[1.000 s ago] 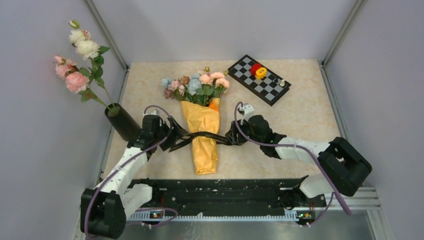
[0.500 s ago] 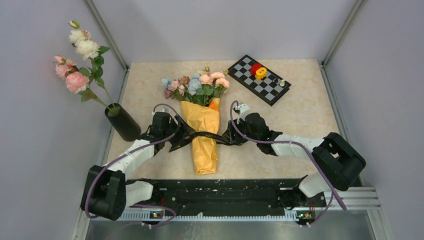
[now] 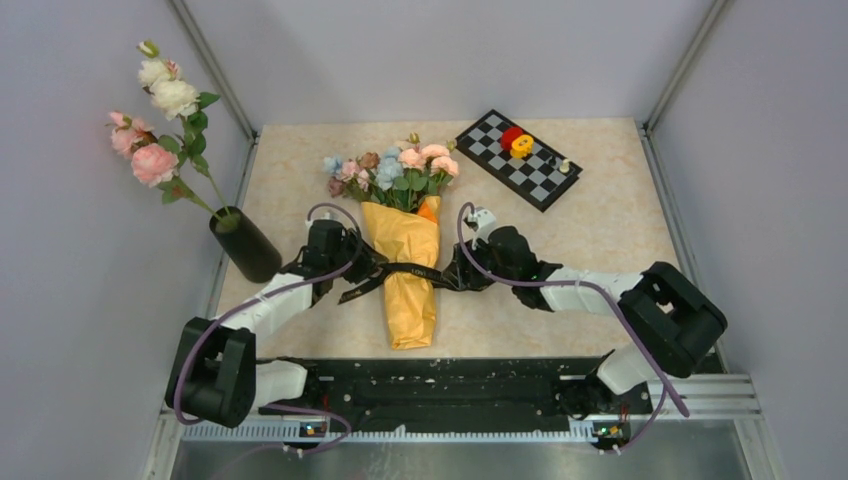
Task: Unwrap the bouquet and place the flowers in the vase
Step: Untie the ribbon from the wrapping paper.
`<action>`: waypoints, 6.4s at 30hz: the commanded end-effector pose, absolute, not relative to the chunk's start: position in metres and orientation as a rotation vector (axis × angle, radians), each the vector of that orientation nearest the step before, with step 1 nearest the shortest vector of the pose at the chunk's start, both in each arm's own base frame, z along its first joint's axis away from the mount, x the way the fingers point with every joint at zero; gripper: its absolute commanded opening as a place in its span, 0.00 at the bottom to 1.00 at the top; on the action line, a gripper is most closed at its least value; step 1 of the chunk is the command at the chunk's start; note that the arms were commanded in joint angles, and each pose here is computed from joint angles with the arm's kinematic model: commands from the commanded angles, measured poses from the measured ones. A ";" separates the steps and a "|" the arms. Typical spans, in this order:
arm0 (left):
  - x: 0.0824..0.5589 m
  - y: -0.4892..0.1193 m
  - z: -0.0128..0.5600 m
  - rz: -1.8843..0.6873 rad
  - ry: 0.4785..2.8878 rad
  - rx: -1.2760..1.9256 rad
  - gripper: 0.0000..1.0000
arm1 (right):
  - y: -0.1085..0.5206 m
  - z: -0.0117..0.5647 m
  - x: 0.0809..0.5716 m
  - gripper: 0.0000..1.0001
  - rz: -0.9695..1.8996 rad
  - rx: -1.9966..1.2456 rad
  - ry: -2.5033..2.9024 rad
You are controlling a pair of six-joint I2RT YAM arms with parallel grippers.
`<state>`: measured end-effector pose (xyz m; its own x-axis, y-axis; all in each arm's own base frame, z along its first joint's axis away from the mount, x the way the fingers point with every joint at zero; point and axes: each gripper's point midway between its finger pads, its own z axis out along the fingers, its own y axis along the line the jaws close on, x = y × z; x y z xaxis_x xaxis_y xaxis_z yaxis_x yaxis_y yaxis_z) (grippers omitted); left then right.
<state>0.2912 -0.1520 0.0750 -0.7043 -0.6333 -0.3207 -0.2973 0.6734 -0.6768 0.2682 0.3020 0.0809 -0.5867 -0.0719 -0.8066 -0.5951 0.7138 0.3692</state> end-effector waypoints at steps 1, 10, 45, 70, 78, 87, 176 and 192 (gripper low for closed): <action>0.310 -0.154 0.096 -0.827 2.261 -0.681 0.35 | 0.323 0.103 0.276 0.55 0.882 -0.548 2.009; 0.307 -0.151 0.102 -0.785 2.289 -0.632 0.02 | 0.332 0.102 0.279 0.55 0.901 -0.584 2.014; 0.270 -0.093 0.106 -0.676 2.549 -0.450 0.00 | 0.336 0.086 0.302 0.53 0.985 -0.668 2.062; 0.246 -0.085 0.090 -0.616 2.600 -0.442 0.00 | 0.351 0.070 0.279 0.30 1.085 -0.718 2.103; 0.256 -0.077 0.095 -0.595 2.570 -0.457 0.00 | 0.346 0.083 0.275 0.00 1.094 -0.683 2.068; 0.270 -0.040 0.104 -0.470 2.540 -0.524 0.00 | 0.321 0.093 0.273 0.00 0.997 -0.605 2.054; 0.249 -0.265 0.096 -0.398 2.144 0.845 0.17 | 0.181 0.125 0.271 0.59 0.555 -0.017 1.985; 0.256 -0.262 0.136 -0.478 2.117 0.525 0.00 | 0.187 0.123 0.273 0.59 0.579 -0.025 1.988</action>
